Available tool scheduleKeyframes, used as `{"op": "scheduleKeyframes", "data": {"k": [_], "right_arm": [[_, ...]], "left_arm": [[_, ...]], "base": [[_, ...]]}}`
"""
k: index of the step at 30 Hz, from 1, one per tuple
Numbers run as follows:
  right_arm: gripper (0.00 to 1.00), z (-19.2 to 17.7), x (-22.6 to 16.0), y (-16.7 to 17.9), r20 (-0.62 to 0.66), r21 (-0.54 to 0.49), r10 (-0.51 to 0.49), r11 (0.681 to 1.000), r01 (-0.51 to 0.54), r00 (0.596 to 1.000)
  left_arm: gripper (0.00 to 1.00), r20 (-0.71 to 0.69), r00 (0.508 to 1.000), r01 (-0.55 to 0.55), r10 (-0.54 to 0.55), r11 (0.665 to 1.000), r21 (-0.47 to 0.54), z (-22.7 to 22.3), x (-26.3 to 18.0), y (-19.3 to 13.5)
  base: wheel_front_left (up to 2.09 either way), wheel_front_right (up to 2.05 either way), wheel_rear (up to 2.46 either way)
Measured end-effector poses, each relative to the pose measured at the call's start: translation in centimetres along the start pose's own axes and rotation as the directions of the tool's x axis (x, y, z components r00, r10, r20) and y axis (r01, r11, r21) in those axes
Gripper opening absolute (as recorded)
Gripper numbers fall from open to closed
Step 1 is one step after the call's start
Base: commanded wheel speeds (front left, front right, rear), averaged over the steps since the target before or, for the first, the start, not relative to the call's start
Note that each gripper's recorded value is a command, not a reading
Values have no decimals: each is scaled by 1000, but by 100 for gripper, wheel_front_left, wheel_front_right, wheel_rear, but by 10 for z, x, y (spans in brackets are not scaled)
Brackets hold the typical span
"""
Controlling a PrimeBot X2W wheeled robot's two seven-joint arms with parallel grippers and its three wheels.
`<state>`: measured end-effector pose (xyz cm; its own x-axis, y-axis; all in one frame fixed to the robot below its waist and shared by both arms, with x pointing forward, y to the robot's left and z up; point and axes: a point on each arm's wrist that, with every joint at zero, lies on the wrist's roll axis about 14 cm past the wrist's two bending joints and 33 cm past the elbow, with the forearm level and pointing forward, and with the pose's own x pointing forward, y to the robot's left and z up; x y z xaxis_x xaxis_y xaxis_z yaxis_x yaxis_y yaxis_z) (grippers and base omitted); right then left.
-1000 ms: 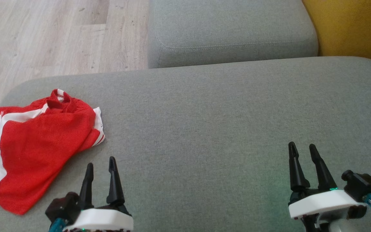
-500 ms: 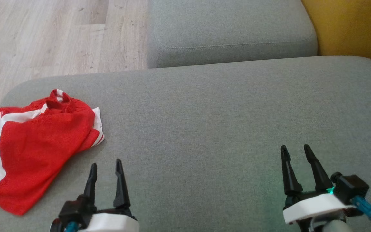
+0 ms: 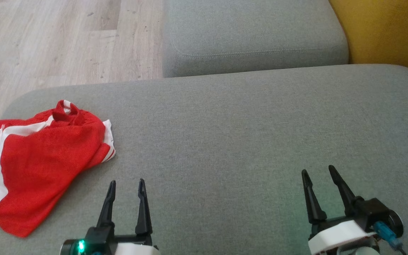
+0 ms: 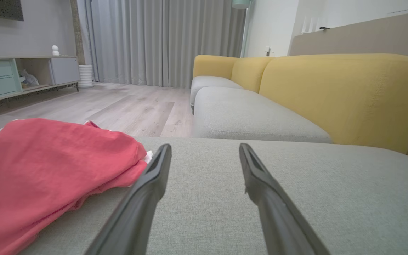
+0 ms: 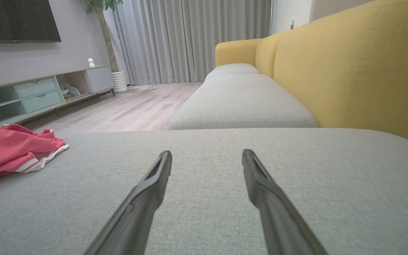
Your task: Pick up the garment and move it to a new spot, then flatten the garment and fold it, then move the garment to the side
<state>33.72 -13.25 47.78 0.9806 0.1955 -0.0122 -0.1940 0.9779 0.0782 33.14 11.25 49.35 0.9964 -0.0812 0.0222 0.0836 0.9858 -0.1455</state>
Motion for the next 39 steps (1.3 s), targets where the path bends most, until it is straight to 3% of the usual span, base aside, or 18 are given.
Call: {"op": "scheduleKeyframes", "data": {"k": [22,32,39], "right_arm": [[100,-6,2,-2,-17,-17,1,1000,-1,1000],[100,-6,21,26,-22,-20,99,995,-99,995],[100,-10,38,64,-37,-22,221,975,-222,975]], "left_arm": [[100,-24,999,-43,43,999,16,-8,-6,11],[100,-23,987,-157,157,987,17,-9,-22,42],[100,-12,956,-293,293,956,14,-6,-46,79]], "base": [[0,0,0],[0,0,0],[0,0,0]]}}
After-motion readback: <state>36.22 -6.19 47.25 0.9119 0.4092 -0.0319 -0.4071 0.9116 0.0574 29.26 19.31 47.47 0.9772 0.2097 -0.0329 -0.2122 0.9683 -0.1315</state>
